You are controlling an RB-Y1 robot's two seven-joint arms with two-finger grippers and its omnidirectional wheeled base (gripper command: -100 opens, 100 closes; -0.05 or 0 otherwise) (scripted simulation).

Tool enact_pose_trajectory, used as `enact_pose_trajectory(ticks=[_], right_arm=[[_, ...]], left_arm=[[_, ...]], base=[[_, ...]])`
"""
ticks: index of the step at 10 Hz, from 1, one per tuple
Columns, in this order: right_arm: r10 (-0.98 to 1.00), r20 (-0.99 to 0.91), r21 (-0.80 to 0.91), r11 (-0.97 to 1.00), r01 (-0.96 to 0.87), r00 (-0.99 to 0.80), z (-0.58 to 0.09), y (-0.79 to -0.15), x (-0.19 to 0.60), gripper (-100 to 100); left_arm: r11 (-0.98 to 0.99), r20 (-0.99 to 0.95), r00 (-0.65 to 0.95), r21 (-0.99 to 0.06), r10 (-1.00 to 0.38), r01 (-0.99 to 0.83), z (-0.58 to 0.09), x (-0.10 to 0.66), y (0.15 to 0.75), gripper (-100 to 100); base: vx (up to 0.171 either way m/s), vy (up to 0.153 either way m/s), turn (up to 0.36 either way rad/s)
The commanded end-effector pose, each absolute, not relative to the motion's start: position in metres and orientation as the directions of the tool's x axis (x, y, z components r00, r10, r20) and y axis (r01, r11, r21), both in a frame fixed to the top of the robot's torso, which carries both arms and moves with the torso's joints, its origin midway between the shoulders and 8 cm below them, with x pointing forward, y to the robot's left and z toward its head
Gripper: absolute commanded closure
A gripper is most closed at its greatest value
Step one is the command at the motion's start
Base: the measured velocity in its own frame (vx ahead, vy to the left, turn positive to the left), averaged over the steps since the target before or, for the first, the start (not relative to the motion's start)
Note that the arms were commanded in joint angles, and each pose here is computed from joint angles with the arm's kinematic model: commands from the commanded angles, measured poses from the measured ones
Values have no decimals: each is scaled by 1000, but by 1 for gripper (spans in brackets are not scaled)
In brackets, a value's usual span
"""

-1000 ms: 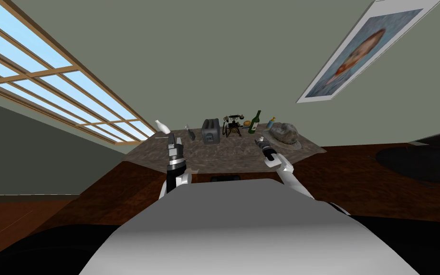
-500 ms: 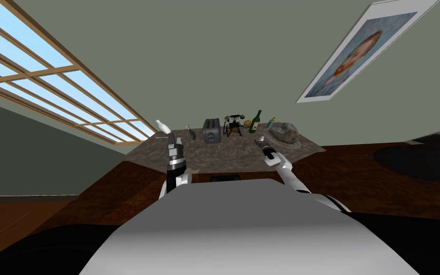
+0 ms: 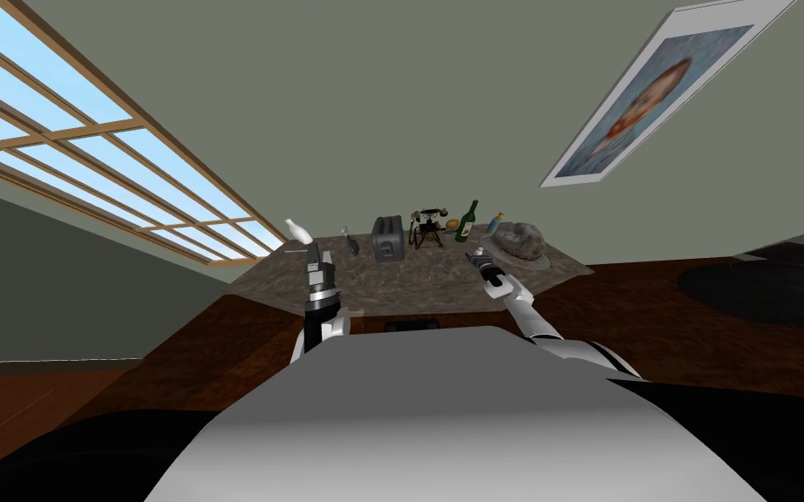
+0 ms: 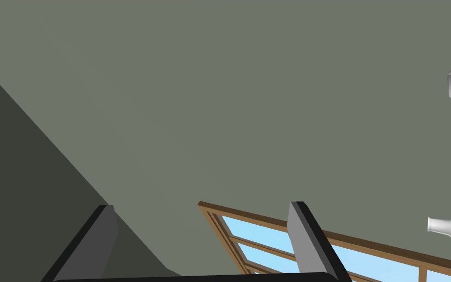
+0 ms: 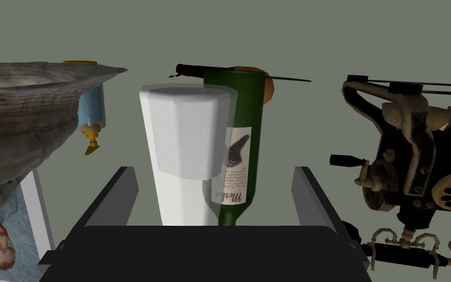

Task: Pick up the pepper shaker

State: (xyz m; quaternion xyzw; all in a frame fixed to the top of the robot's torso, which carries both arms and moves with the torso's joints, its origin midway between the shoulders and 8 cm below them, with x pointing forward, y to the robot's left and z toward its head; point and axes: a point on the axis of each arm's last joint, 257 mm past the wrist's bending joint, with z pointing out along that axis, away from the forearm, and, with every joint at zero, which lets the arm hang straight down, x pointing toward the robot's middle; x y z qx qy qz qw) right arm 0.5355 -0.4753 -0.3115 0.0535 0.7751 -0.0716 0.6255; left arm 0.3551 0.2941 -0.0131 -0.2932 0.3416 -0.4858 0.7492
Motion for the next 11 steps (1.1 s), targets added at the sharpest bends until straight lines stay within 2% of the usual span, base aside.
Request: enact_pose_trajectory(ticks=[1,2,4,5,7,8,10,11], right_arm=[[-1,-972,-45,982,182,-235,-323,-481,532,-100],[-12,-981,-44,986,162,-195,-303,-481,549,-100],[-2,-973,-44,983,178,-230,-320,-488,541,-100],[-15,-983,-44,987,156,-182,-296,-487,559,-100],[-3,-974,-43,983,176,-225,-317,-496,549,-100],[-14,-984,-43,986,159,-177,-293,-495,566,-100],[-1,-975,-42,983,181,-224,-316,-505,555,-100],[-8,-982,-41,984,173,-190,-298,-508,568,-100]], left_arm=[[356,-227,295,-771,-928,528,-13,355,294,0],[356,-227,295,-771,-928,528,-13,355,294,0],[356,-227,295,-771,-928,528,-13,355,294,0],[356,-227,295,-771,-928,528,-13,355,294,0],[356,-227,295,-771,-928,528,-13,355,294,0],[356,-227,295,-771,-928,528,-13,355,294,0],[356,-227,295,-771,-928,528,-13,355,294,0],[356,-227,295,-771,-928,528,-13,355,294,0]], base=[[-1,17,-1],[-16,35,-34],[-8,26,-6],[-15,31,-29],[-11,26,-6],[-19,34,-28],[-11,27,-9],[-14,35,-29]])
